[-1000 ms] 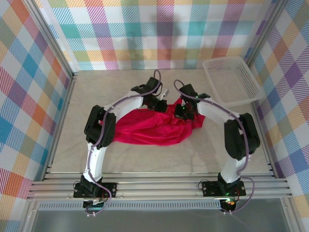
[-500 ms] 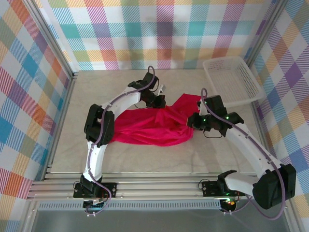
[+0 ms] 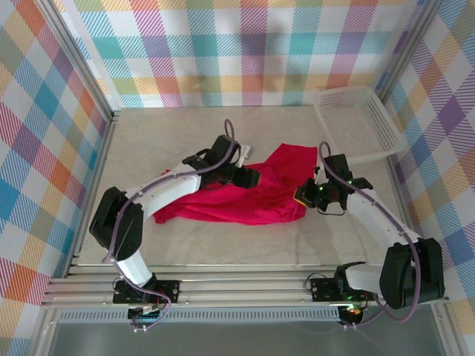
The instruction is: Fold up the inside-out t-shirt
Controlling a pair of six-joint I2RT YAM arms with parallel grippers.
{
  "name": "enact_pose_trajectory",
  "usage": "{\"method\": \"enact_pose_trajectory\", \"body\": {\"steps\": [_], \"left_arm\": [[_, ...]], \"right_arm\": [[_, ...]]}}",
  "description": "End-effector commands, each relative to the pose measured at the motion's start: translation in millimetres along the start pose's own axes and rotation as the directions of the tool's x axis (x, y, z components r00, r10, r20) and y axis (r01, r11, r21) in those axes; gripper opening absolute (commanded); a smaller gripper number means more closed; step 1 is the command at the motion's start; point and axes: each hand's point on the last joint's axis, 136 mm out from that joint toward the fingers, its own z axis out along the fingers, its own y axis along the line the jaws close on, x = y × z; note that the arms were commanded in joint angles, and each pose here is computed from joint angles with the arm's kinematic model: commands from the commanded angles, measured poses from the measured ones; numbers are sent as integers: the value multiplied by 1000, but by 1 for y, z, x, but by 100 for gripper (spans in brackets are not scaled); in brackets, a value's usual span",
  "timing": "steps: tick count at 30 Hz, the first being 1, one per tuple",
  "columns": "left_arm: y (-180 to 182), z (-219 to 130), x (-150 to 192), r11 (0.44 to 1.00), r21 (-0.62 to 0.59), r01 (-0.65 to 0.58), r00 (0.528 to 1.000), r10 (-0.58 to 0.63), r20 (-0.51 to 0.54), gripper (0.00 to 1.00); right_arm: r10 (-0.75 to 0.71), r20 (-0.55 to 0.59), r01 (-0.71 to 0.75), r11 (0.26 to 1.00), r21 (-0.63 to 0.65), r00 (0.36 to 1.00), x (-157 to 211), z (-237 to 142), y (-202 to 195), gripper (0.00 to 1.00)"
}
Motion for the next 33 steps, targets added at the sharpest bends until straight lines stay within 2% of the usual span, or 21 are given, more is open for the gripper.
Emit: {"method": "enact_pose_trajectory", "body": {"steps": [1,7,13,15,16,17,18,19,23,27,30,33], "left_arm": [[-30,19,12,992,113,59,998,-56,-26,58],[-42,68,50,980,129,155,977,-133,-166,56],[-54,104,88,978,133,158,960,-120,-252,54],[-53,108,96,980,119,161,956,-124,-267,46],[-52,109,99,980,115,162,954,-126,-272,36],[-50,108,99,982,105,159,954,-125,-273,24],[-47,105,98,985,87,150,955,-122,-269,6],[-44,99,93,987,70,145,958,-122,-259,0],[-41,61,52,993,15,120,978,-115,-175,0],[-52,-2,-12,996,-3,93,995,-92,29,0],[-60,-46,-45,992,53,111,977,-119,174,0],[-58,-76,-58,982,119,145,942,-174,287,0]], "right_arm": [[-5,3,5,998,-59,1000,-6,-2,15,0],[-3,4,3,998,-56,1000,-7,-3,15,0],[-4,23,6,998,-59,1000,-13,-7,16,0],[-1,25,3,998,-57,1000,-15,-7,14,0],[0,26,1,998,-57,1000,-16,-7,14,0],[0,28,2,998,-56,1000,-16,-7,13,0],[1,28,1,999,-53,1000,-16,-6,11,0],[2,27,-1,999,-44,1000,-16,-4,8,0],[14,27,-15,998,54,1000,-12,10,-21,0],[55,17,-57,978,198,998,-6,35,-68,0],[83,-8,-79,971,226,997,-2,50,-82,0],[90,-18,-83,968,237,996,-2,56,-85,0]]}}
